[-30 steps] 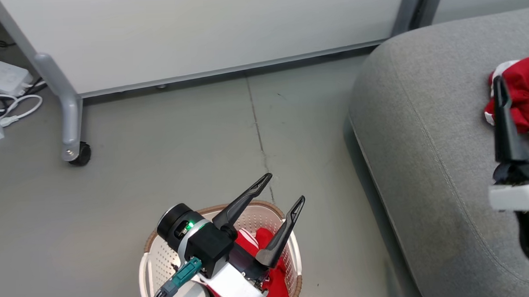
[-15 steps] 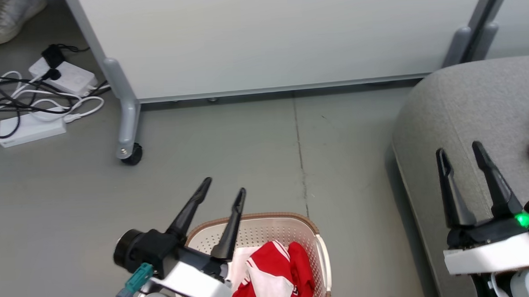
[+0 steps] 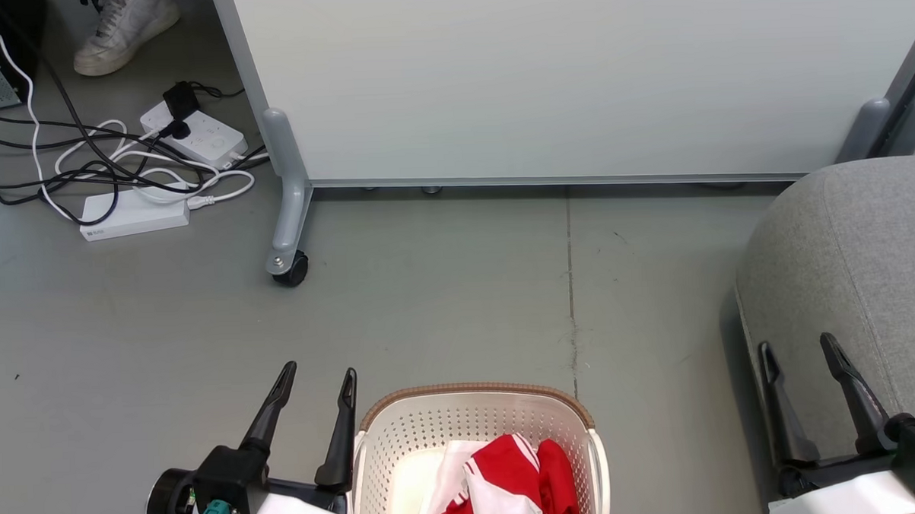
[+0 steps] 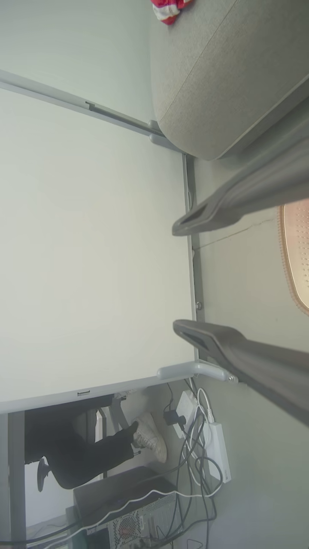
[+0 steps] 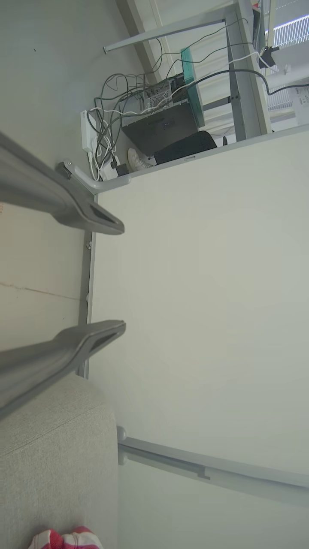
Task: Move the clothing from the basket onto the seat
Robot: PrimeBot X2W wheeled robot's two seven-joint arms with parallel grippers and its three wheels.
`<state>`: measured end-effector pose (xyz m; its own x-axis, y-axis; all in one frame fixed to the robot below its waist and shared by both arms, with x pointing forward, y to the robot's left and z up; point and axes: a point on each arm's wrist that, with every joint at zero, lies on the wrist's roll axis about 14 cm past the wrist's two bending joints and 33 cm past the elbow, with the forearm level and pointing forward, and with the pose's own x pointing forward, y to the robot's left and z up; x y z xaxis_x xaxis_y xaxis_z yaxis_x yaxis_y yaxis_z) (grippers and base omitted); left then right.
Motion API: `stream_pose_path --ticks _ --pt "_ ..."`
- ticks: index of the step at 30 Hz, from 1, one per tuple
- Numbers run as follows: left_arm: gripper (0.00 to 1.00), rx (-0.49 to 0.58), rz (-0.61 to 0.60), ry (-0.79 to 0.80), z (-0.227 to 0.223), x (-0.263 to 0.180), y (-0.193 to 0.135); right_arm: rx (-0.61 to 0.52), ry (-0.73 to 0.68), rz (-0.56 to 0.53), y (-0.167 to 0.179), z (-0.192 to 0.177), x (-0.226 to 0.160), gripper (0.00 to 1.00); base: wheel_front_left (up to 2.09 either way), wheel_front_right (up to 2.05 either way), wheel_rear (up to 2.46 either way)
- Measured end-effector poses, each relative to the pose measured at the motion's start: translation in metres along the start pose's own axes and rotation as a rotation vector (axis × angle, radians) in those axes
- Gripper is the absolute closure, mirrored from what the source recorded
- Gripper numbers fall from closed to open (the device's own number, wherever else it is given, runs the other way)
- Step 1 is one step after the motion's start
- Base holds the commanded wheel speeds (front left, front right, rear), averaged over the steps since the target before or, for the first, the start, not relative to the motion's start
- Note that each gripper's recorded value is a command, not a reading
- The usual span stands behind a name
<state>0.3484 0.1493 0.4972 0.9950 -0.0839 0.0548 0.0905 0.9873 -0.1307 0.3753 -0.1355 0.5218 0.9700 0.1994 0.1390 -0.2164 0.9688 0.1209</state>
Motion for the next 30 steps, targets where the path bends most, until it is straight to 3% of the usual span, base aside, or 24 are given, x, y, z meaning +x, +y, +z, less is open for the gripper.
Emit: stream_pose_path --ticks 30 --pt "0.0 0.013 0.003 0.029 -0.009 -0.002 -0.007 0.012 0.042 -0.057 -0.013 -0.014 -0.006 0.0 0.0 0.0 0.0"
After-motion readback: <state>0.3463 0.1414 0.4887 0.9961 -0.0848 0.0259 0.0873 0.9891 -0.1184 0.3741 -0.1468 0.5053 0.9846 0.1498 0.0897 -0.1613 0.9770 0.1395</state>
